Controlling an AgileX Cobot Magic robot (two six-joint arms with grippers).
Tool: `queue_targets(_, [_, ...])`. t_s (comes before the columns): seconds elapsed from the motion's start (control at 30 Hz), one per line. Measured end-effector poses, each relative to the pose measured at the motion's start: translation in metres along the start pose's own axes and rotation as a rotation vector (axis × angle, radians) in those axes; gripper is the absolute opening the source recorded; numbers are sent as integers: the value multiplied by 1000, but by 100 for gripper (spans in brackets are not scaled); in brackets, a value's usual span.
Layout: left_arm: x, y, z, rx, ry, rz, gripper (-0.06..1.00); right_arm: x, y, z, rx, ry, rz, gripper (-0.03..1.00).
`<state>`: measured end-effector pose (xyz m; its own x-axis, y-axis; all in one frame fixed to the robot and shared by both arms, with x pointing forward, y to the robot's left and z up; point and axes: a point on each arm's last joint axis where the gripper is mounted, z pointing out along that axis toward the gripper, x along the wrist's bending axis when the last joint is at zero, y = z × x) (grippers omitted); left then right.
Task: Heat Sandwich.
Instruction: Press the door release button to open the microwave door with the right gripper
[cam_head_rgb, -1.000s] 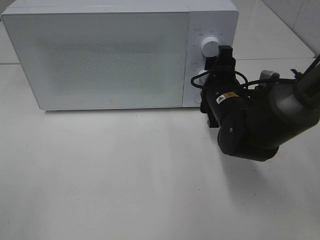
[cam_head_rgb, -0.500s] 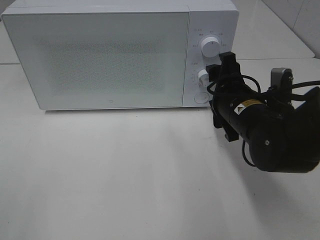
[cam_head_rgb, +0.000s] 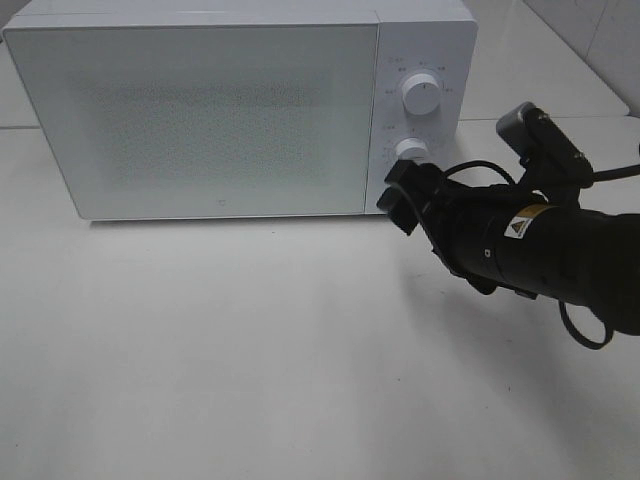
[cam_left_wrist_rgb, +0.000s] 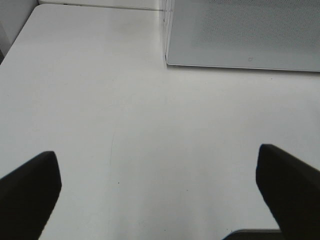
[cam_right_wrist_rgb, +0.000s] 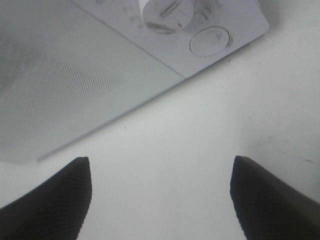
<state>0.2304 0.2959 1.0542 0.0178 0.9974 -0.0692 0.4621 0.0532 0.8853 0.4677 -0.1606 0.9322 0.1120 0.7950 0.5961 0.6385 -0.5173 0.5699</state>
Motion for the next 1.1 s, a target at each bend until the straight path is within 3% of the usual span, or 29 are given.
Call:
queue_targets(0.1, [0,0,0,0,0,0,99,2,-2,-5,62,-14,-91,74])
queue_targets(0.2, [0,0,0,0,0,0,99,8,-5,-14,189,-24,-279,74])
queue_targets(0.27, [0,0,0,0,0,0,99,9,-5,-16,214,-21,-317,74])
queue_targets(0.37, [0,0,0,0,0,0,99,16,-7,-23,340,-16,-468,74])
queue_targets(0.63, [0,0,0,0,0,0,99,23,-4,-40,556,-60,-695,74])
queue_targets(0.8, [0,0,0,0,0,0,99,24,3,-61,617,-90,-772,74])
queue_targets(1.1, [0,0,0,0,0,0,98,25,16,-115,614,-84,-820,74])
